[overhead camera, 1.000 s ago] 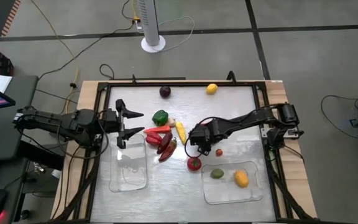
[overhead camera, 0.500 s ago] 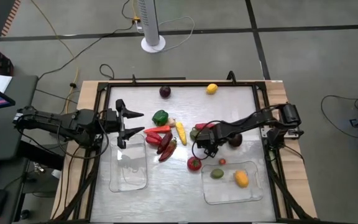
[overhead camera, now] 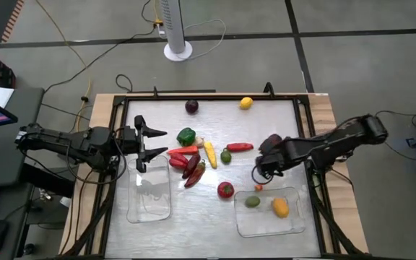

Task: Sort produce into baskets
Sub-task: Put the apple into the right transparent bin

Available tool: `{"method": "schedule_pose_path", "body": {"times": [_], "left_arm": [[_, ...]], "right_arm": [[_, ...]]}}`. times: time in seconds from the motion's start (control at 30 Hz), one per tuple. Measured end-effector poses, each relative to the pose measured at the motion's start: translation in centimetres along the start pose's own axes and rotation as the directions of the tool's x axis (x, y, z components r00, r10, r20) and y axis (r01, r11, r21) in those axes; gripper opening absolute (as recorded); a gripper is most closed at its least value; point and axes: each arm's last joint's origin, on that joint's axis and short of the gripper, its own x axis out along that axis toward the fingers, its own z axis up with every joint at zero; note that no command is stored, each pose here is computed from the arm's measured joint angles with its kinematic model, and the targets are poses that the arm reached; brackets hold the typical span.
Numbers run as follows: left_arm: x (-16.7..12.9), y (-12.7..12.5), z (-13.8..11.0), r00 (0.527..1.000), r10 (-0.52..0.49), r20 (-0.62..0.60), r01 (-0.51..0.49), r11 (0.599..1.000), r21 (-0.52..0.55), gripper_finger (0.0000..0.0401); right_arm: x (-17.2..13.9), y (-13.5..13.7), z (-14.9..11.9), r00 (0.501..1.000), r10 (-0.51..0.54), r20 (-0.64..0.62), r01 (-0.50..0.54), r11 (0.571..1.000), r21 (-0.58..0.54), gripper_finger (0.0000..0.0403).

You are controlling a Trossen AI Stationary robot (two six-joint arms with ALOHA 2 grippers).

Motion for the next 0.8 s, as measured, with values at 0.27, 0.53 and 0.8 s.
{"method": "schedule_pose_path", "body": {"times": [0.27, 0.53, 0.8], "left_arm": [[0.0, 0.0, 0.1, 1.0, -0.001, 0.015, 0.001, 1.0, -0.017, 0.024], [0.0, 0.0, -0.1, 1.0, -0.003, -0.012, 0.003, 1.0, -0.002, 0.024], [0.0, 0.0, -0.2, 1.0, -0.002, -0.017, 0.002, 1.0, 0.018, 0.024]], "right_arm": [[3.0, -3.2, 0.4, 0.996, -0.087, -0.009, 0.088, 0.996, 0.031, 0.0393], [5.7, -4.7, 1.9, 0.998, 0.004, -0.06, 0.001, 0.997, 0.078, 0.0399], [5.6, -4.9, 1.8, 0.998, -0.025, -0.059, 0.03, 0.996, 0.088, 0.0399]]}}
